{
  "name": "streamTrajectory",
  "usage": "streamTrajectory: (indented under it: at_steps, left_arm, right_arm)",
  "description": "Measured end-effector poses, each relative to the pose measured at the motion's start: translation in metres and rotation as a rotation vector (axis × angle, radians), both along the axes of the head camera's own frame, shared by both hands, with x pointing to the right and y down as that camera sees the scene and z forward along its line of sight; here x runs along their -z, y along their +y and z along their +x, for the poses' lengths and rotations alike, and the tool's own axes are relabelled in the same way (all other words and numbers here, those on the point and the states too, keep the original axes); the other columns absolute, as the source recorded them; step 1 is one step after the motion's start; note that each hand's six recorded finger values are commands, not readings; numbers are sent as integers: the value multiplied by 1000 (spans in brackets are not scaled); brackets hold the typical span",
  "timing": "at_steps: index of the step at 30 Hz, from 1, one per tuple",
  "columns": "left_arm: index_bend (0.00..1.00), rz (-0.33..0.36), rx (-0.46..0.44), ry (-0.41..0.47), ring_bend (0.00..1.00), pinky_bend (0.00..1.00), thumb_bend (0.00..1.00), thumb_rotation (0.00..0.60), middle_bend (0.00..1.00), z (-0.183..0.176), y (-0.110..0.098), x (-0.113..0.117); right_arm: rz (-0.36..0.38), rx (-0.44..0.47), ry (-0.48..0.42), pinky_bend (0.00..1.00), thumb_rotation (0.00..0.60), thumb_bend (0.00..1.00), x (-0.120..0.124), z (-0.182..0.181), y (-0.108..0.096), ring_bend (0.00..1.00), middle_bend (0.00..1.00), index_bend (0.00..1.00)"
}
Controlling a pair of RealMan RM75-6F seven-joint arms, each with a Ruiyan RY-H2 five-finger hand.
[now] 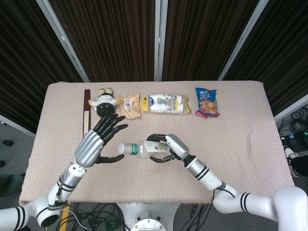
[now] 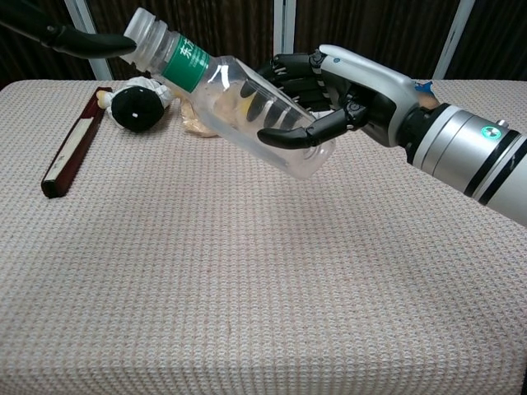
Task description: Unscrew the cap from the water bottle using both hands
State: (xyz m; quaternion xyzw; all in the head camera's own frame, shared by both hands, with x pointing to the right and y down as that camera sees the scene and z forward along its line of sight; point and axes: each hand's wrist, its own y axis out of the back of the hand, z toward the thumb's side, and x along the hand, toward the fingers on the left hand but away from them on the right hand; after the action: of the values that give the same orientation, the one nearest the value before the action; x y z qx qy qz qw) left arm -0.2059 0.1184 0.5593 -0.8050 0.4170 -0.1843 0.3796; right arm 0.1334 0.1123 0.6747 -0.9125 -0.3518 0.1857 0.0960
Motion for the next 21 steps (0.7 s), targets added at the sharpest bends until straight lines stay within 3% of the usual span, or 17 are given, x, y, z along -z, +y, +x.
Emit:
streamTrajectory:
  at_steps: [10, 21]
  left_arm:
    - [138, 15, -19, -1, 16, 0, 145, 600, 43, 1, 4, 5]
    - [294, -48, -14, -65, 16, 0, 172, 600, 43, -17, 12, -8]
  right_arm:
    - [2, -6, 6, 424, 600, 449, 0, 2, -2, 386, 555, 618]
    - [-6, -8, -19, 425, 600, 471, 4, 12, -1, 386, 554, 618]
